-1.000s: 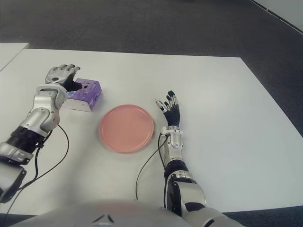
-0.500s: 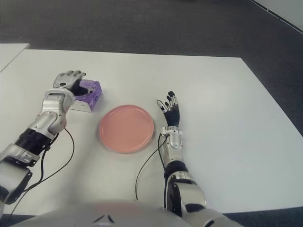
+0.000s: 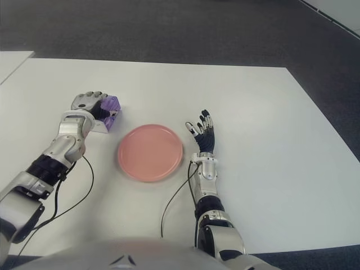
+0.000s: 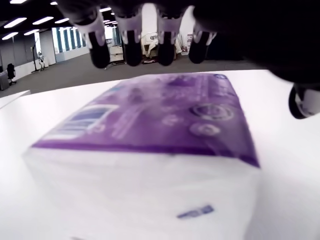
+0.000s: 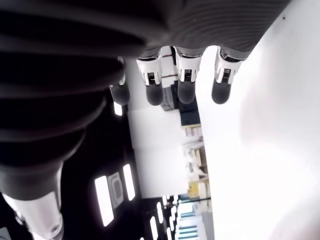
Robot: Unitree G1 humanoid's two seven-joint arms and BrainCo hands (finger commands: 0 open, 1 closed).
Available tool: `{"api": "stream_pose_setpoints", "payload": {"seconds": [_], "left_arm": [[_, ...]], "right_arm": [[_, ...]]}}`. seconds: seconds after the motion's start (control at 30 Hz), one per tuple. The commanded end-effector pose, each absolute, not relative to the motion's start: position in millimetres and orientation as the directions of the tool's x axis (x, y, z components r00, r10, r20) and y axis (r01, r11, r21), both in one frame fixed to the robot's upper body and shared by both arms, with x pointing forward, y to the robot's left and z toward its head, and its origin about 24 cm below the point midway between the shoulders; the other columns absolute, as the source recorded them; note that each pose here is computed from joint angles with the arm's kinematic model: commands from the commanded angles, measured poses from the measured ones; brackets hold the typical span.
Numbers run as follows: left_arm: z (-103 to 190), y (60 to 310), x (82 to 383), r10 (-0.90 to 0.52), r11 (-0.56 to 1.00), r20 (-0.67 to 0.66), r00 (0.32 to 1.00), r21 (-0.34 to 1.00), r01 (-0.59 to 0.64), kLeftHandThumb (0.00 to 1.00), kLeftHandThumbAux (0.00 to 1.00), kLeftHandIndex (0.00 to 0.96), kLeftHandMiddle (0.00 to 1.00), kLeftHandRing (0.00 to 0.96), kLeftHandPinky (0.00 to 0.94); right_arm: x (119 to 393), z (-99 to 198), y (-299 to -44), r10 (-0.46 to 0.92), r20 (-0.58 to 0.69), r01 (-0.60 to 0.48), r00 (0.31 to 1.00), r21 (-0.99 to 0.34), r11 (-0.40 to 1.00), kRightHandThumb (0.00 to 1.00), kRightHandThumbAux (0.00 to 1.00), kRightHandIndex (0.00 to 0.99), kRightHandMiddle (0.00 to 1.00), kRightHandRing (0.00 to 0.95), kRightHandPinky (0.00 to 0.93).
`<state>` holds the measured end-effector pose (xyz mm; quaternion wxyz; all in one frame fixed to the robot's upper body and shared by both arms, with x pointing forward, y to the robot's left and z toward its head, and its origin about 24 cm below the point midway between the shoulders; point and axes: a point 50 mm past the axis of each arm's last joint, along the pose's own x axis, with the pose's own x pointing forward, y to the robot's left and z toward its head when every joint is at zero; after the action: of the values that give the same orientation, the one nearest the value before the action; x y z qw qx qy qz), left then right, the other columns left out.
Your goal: Put the tissue paper into the plate.
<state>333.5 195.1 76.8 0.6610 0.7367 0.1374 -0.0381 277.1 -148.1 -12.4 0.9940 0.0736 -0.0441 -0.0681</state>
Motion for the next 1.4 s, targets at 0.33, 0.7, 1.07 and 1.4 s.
{"api": "stream_pose_setpoints", "payload": {"seconds": [0.33,0.7,1.07,1.4], "left_arm": [[59,188,328,0.147,-0.096,-0.303,0.941,0.943,0.319,0.000,0.239,0.000,0.000,0.000,0.000],[53,188,326,0.145,-0.125,-0.284,0.948,0.945,0.303,0.000,0.239,0.000,0.000,0.000,0.000],[40,188,321,0.161,-0.152,-0.305,0.939,0.932,0.329,0.000,0.229,0.000,0.000,0.000,0.000],[36,191,319,0.144,-0.242,-0.259,0.955,0.927,0.287,0.000,0.220,0.000,0.000,0.000,0.000]], "right_arm": [[246,-54,-150,-0.172,-0.117,0.191,0.978,0.184,0.964,0.119,0.645,0.016,0.000,0.000,0.000],[243,-54,-150,-0.174,-0.099,0.190,0.980,0.190,0.963,0.146,0.622,0.017,0.000,0.000,0.000],[244,-54,-150,-0.167,-0.118,0.188,0.979,0.203,0.961,0.136,0.673,0.018,0.000,0.000,0.000],[248,-55,-148,-0.159,-0.128,0.184,0.979,0.212,0.960,0.129,0.660,0.021,0.000,0.000,0.000]]}}
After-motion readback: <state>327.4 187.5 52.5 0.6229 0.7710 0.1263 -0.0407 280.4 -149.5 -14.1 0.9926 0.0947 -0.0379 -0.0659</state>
